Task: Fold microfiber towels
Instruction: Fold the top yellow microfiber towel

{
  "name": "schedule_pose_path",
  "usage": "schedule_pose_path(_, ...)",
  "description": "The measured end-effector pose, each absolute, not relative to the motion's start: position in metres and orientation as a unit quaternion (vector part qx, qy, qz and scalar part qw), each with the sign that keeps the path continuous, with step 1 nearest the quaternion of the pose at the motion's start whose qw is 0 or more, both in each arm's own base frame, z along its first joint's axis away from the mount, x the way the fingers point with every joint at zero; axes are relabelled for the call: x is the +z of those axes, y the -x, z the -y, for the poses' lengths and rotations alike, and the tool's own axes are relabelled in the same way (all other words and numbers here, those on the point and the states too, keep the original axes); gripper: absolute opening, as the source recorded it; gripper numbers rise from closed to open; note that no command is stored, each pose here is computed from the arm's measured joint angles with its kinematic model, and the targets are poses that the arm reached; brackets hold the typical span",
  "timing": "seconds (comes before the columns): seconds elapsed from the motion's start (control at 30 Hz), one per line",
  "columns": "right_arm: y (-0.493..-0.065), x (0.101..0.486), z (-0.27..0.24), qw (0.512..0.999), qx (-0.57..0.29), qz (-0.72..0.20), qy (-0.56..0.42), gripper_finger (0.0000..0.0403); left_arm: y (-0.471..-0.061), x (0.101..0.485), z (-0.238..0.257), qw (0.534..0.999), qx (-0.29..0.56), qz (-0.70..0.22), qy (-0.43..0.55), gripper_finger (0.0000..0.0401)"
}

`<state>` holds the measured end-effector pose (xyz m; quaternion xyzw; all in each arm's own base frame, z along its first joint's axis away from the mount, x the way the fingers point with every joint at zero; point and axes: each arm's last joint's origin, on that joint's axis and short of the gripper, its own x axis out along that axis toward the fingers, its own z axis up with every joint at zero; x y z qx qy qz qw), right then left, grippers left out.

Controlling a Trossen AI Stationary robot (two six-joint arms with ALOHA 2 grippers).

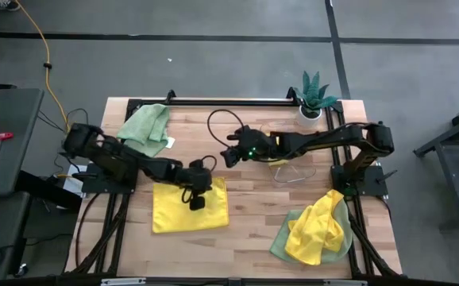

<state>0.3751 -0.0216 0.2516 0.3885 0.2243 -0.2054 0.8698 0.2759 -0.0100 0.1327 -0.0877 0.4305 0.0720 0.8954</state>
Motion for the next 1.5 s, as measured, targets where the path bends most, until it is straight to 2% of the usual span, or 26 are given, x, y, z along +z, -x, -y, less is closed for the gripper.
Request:
schedule_pose_path(0.13, -0.377, 0.240, 0.018, 0.848, -0.174, -0.268, -0.423, 0.0183, -0.283, 0.114, 0.016, 0.888, 0.067, -0.441, 0.115, 0.0000)
schedule_pose_path(0.4, -0.396, 0.190, 0.010, 0.786, -0.159, -0.331, -0.497, 0.0183, -0.291, 0.094, 0.038, 0.885, 0.073, -0.434, 0.152, 0.0000)
schedule_pose_path(0.93, -0.395, 0.155, -0.043, 0.726, -0.123, -0.436, -0.517, 0.0183, -0.281, 0.095, 0.076, 0.896, -0.007, -0.443, 0.039, 0.0000)
schedule_pose_path(1.17, -0.397, 0.133, -0.068, 0.704, -0.144, -0.448, -0.532, 0.0183, -0.280, 0.096, 0.077, 0.895, -0.032, -0.444, 0.006, 0.0000)
schedule_pose_path(1.5, -0.412, 0.114, -0.091, 0.683, -0.117, -0.402, -0.599, 0.0183, -0.281, 0.096, 0.073, 0.895, -0.025, -0.444, 0.021, 0.0000)
